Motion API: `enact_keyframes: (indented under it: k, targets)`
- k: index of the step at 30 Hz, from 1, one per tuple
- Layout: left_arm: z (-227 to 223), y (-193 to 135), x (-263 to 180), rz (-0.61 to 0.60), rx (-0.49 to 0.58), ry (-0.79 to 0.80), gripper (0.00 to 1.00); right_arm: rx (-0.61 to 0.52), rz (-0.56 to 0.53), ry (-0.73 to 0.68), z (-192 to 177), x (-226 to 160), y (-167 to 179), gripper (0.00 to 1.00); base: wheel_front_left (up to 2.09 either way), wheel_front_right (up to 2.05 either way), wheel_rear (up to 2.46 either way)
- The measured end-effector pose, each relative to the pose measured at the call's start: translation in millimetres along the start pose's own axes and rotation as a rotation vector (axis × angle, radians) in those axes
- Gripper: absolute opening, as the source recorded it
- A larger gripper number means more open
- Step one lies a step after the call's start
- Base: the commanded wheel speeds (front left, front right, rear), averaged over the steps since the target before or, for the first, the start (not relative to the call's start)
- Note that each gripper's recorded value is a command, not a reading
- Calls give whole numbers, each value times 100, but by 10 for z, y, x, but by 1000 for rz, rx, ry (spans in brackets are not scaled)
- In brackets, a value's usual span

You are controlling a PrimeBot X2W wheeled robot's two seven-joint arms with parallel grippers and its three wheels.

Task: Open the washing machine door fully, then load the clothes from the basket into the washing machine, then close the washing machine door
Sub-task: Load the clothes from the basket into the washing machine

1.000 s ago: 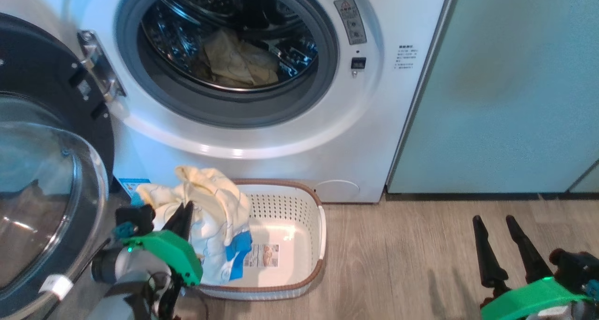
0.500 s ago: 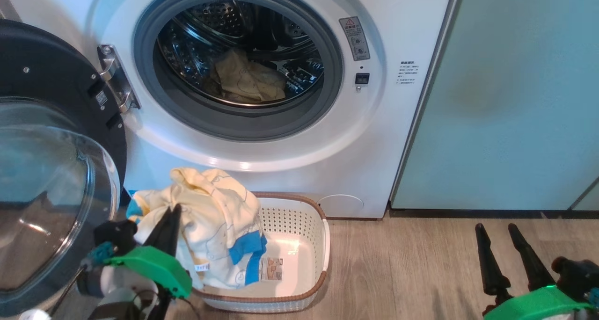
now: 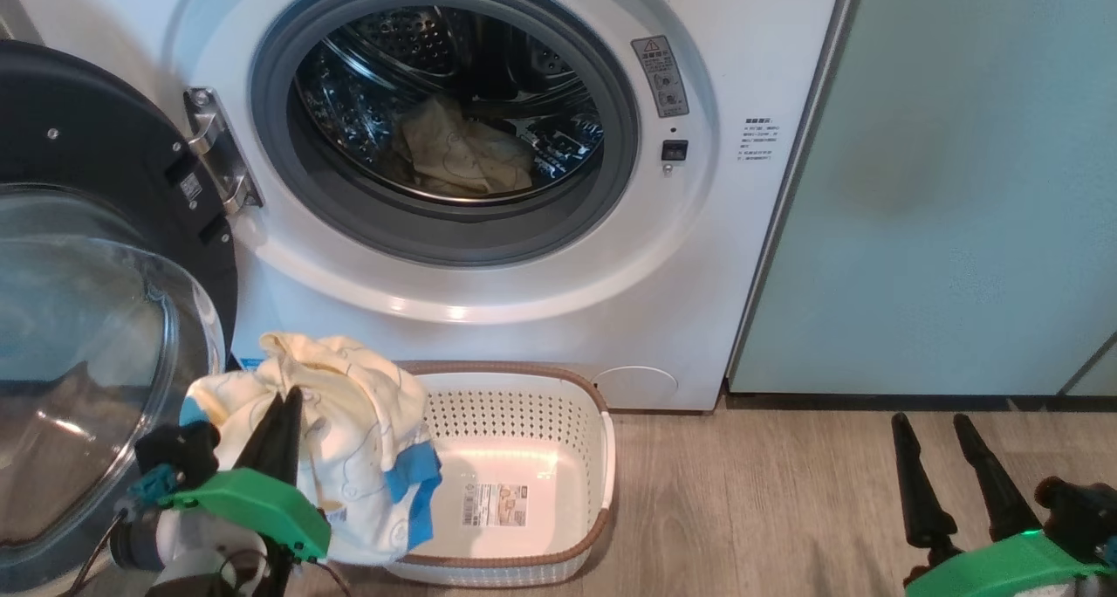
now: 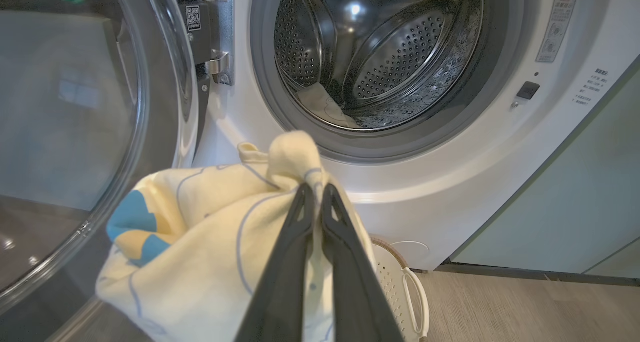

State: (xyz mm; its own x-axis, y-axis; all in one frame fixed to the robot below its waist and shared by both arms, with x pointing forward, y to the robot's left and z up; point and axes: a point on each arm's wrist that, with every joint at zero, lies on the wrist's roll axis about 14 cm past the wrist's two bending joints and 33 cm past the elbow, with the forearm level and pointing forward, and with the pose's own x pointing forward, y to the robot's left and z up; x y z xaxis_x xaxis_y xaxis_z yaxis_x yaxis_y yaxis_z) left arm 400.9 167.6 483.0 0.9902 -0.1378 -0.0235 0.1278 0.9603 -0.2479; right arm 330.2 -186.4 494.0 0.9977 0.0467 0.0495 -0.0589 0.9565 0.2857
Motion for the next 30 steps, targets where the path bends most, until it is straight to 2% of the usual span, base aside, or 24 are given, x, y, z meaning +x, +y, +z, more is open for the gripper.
enact_keyframes:
  k: [18, 25, 30]
  targets:
    - [29, -69, 81, -24, 9, -11, 0, 4, -18, 12, -38, -29, -41, 100, 0, 0, 0]
    - [261, -305, 347, -90, -4, -81, 0, 7, -37, 28, -89, -64, -84, 100, 0, 0, 0]
    - [395, -597, 609, -166, -23, -120, 0, 9, -55, 51, -155, -71, -127, 100, 0, 0, 0]
